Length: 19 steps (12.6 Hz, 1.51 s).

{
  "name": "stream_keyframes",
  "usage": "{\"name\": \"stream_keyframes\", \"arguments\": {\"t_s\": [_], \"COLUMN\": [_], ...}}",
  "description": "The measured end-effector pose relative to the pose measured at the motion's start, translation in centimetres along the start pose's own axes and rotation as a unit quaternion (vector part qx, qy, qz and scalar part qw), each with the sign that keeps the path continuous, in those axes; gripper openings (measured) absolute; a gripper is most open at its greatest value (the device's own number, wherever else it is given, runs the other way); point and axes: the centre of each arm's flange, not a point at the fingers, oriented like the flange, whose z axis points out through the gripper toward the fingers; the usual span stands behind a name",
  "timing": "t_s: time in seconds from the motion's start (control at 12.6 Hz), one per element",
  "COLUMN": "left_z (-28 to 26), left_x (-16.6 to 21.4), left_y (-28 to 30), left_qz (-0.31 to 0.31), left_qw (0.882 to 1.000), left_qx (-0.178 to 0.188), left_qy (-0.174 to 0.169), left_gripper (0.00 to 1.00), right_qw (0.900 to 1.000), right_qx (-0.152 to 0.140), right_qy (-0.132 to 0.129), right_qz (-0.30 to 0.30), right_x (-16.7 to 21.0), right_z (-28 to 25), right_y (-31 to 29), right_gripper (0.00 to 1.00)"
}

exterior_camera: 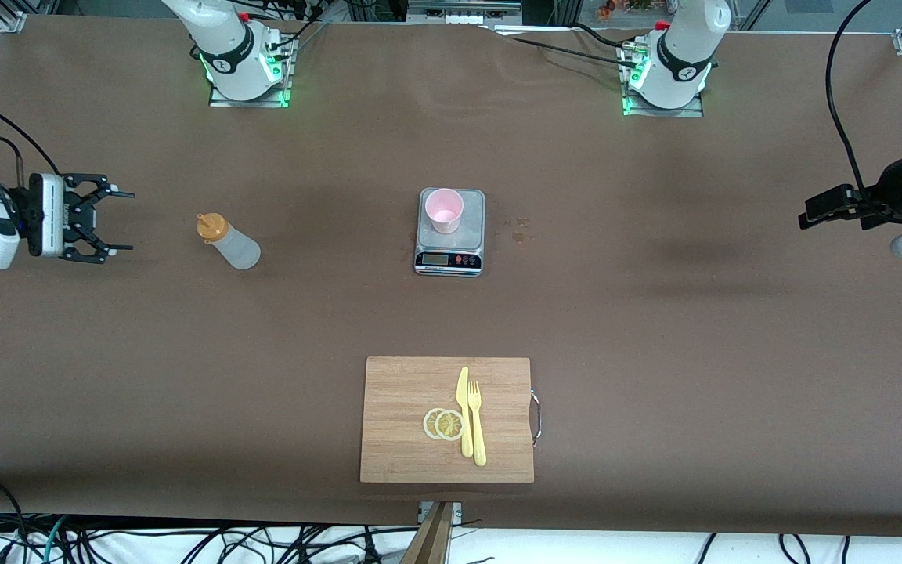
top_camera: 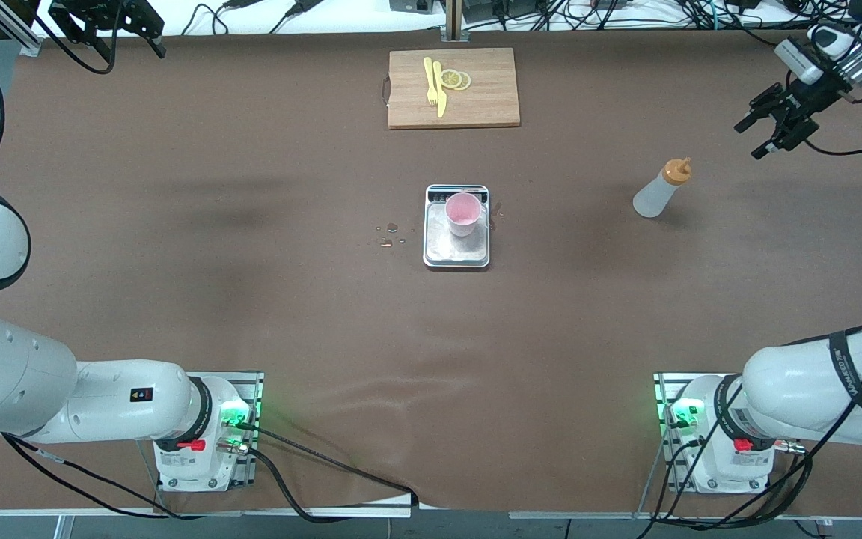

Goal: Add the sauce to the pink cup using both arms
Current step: 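Reach the right gripper to the sauce bottle and grasp it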

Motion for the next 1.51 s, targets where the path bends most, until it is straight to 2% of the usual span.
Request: {"name": "stream_keyframes", "arguments": {"t_s": [0.24,0.64,1.03,1.19,1.51], "left_z": [-0.1,-1.6,-1.4,-1.2,-1.0], "left_x": [0.7,0.9,1.0,0.6,0.0], "left_y": [-0.5,0.3,1.0,1.6,6.6], "left_qz": [-0.004,0.004,0.010,0.016,0.068], "left_qw": [1.000,0.999,1.000,1.000,0.996], "left_qx": [0.000,0.001,0.001,0.001,0.052], "left_qy": [0.014,0.032,0.029,0.014,0.002], "left_gripper": [1.00,1.00,1.00,1.00,1.00], "right_qw": [0.996,0.982,0.974,0.972,0.970], "right_qx": [0.012,0.026,0.033,0.044,0.059], "right_qy": [0.049,0.121,0.149,0.152,0.163], "right_qz": [-0.068,-0.139,-0.166,-0.171,-0.170], "right_x": [-1.6,-4.3,-5.1,-4.3,-3.3], "right_z": [3.5,9.6,12.6,13.8,15.7], "right_y": [1.7,3.8,4.6,4.8,4.6], "right_gripper": [1.00,1.00,1.00,1.00,1.00]}}
